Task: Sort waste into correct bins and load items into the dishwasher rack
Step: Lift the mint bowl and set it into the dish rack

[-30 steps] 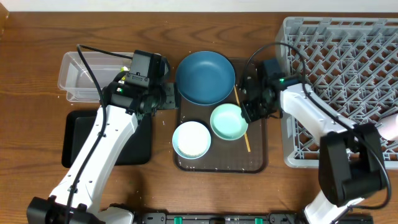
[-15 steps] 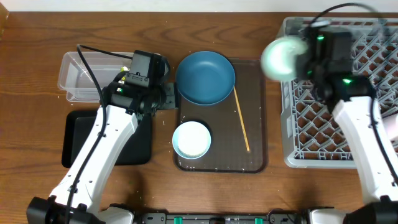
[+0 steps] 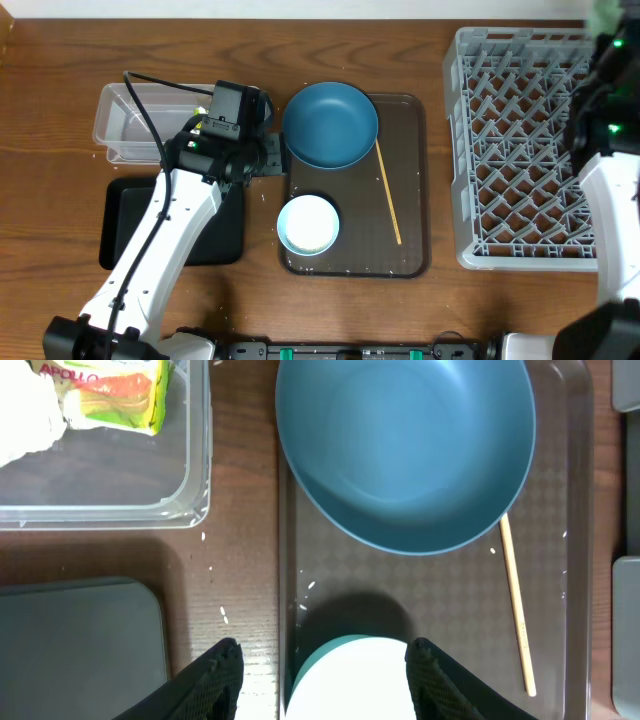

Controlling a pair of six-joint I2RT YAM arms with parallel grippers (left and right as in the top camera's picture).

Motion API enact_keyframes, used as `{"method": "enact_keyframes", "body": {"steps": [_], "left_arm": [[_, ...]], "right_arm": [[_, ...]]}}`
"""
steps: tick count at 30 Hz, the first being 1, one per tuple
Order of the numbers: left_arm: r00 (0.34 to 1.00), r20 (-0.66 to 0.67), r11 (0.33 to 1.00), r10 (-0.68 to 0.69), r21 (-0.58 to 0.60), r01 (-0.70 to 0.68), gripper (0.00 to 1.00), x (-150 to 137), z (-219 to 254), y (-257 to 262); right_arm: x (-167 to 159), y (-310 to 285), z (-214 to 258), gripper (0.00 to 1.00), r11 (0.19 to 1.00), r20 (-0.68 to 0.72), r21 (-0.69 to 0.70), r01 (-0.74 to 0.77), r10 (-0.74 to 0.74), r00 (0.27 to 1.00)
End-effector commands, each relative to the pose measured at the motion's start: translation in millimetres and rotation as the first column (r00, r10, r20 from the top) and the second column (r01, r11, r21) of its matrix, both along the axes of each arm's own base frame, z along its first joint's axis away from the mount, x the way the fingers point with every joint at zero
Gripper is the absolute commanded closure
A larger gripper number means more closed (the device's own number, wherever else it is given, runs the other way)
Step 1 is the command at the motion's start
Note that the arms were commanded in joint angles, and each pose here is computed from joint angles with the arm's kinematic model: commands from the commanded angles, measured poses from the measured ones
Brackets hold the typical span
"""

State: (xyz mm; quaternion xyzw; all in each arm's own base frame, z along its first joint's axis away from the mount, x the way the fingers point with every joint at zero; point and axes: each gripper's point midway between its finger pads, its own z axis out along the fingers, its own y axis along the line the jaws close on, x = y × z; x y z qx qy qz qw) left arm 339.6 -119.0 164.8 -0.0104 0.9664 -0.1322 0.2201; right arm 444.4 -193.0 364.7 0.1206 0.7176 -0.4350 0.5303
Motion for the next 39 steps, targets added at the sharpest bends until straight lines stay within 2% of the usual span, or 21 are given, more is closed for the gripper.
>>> {"method": "enact_keyframes", "body": {"steps": [1,8,13,20,29,39], "left_arm": [[1.0,0.001,1.0,-0.004,0.013,0.004,0.45,1,-1,1],[1.0,0.001,1.0,-0.004,0.012,0.004,0.45,1,-1,1],[1.0,0.001,1.0,-0.004,0.012,0.004,0.45,1,-1,1],[1.0,0.0,1.0,-0.003,0.012,0.003,0.45,1,-1,1],[1.0,0.001,1.0,-0.004,0.012,0.004,0.45,1,-1,1],[1.0,0.001,1.0,-0.003,0.012,0.003,0.45,1,-1,1]], "right_arm": [[-8,-38,-8,0.99,0.981,-0.149,-0.157,0.118,-0.141,0.979],[-6,-94,-32,0.99,0.92,-0.279,-0.34,0.194,-0.296,0.914],[-8,-128,-59,0.99,0.879,-0.323,-0.406,0.251,-0.395,0.86],[-9,-156,-101,0.99,0.877,-0.376,-0.399,0.269,-0.424,0.824],[3,-162,-157,0.99,0.902,-0.436,-0.353,0.249,-0.394,0.809],[7,-165,-179,0.99,0.912,-0.468,-0.34,0.231,-0.377,0.8]]}}
